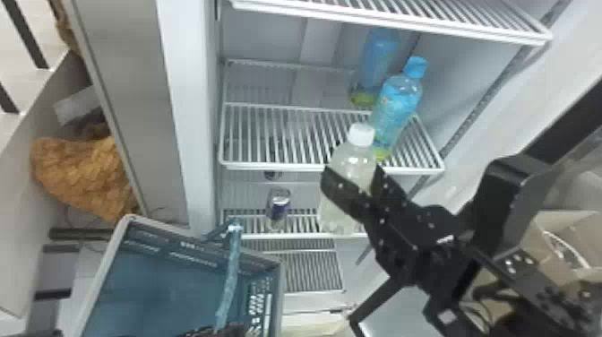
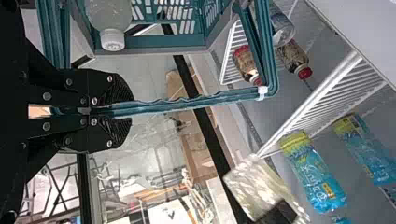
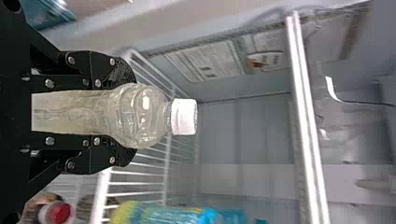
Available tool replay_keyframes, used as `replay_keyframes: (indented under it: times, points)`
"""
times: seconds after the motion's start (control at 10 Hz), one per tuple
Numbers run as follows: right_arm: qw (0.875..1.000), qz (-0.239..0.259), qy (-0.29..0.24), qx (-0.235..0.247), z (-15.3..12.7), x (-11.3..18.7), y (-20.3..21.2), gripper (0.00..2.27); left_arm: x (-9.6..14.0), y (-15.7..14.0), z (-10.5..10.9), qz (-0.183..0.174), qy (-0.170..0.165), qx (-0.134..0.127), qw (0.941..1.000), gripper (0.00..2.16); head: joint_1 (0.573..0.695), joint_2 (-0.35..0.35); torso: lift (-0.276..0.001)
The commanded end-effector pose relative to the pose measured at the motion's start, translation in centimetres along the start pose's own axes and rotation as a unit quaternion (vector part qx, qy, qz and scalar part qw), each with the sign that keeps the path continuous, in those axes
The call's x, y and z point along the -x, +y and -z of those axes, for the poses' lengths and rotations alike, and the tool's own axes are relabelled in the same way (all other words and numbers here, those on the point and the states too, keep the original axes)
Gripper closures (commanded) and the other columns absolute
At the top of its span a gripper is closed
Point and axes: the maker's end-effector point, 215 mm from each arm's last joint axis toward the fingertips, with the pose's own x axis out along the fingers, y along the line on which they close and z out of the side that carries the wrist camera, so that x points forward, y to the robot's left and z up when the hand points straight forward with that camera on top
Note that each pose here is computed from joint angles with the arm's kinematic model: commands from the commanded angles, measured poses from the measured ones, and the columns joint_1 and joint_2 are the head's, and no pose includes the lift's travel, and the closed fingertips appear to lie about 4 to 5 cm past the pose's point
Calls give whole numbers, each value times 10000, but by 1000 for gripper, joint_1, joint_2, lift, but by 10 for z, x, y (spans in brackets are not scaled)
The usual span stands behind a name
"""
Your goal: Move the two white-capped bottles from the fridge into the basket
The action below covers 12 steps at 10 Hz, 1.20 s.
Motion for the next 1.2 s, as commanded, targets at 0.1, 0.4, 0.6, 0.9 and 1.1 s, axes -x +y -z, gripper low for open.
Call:
replay_keyframes:
  times: [0.1, 0.4, 0.6, 0.9, 1.1]
  points:
    - [9982, -31, 572, -162, 30, 21, 9, 897, -2, -4, 1, 56, 53, -38, 10000, 1214, 695, -226, 0]
    - [9929, -113, 1164, -203, 64, 37, 15, 897, -8, -29, 2, 439, 113, -95, 9989, 1214, 695, -255, 0]
    - [9900, -190, 1376, -247, 78, 39, 18, 897, -9, -39, 0, 604, 110, -126, 9980, 1214, 695, -293, 0]
    - [9815, -626, 1754, -451, 109, 33, 39, 897, -10, -41, 0, 633, 123, -141, 9978, 1214, 695, -306, 0]
    - [9718, -1031, 2049, -543, 131, 27, 62, 897, -10, -41, 0, 634, 135, -157, 9978, 1213, 695, -270, 0]
